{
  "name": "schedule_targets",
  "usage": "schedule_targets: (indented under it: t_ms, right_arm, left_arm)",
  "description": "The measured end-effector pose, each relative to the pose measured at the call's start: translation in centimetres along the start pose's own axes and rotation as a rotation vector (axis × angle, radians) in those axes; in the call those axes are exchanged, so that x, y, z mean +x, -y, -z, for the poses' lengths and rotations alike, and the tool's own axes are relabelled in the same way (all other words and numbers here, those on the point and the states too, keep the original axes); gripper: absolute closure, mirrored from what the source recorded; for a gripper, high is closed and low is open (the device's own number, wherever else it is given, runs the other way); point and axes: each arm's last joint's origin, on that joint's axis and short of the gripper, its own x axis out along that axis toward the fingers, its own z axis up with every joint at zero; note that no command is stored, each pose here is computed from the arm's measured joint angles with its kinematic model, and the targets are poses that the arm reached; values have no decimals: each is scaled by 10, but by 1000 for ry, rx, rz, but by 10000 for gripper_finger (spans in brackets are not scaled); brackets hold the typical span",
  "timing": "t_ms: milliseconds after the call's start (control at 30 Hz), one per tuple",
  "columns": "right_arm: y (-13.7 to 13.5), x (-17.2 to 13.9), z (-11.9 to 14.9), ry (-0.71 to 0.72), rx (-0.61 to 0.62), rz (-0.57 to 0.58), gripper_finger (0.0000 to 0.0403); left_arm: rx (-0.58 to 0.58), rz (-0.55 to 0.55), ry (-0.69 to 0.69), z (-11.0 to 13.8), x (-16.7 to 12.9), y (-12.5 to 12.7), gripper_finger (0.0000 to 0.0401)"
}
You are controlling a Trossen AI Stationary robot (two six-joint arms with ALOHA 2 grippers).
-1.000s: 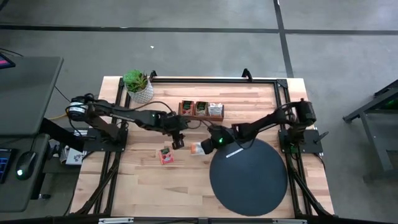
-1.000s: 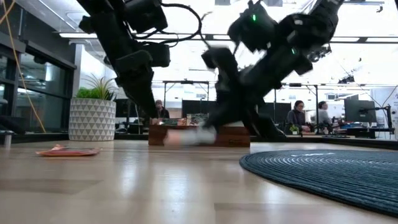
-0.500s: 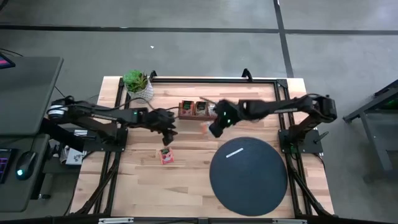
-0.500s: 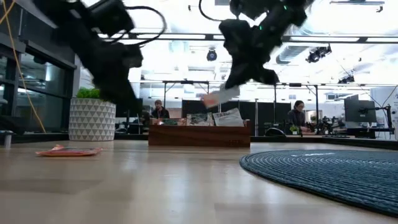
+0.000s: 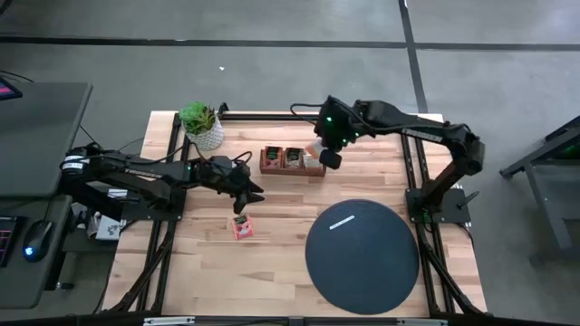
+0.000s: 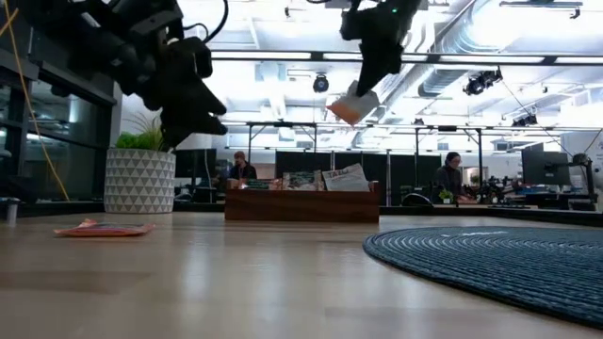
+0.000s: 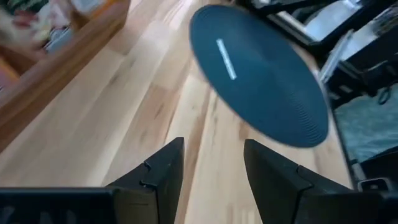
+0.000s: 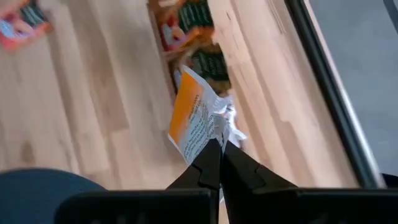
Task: Pick & Place Tea
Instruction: Put the white orange tea sachet into the right section of the wooden organizer
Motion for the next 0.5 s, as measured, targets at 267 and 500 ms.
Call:
schedule_targets:
  t_ms: [267, 500]
  right_arm:
    - [-1, 22, -37, -241, -181, 76, 403]
    - [-12, 60, -55, -414, -319, 132, 403]
  left_arm:
    - [-12, 20, 12, -4, -1, -5, 236]
    - [-26, 14, 18, -7, -3, -11, 236]
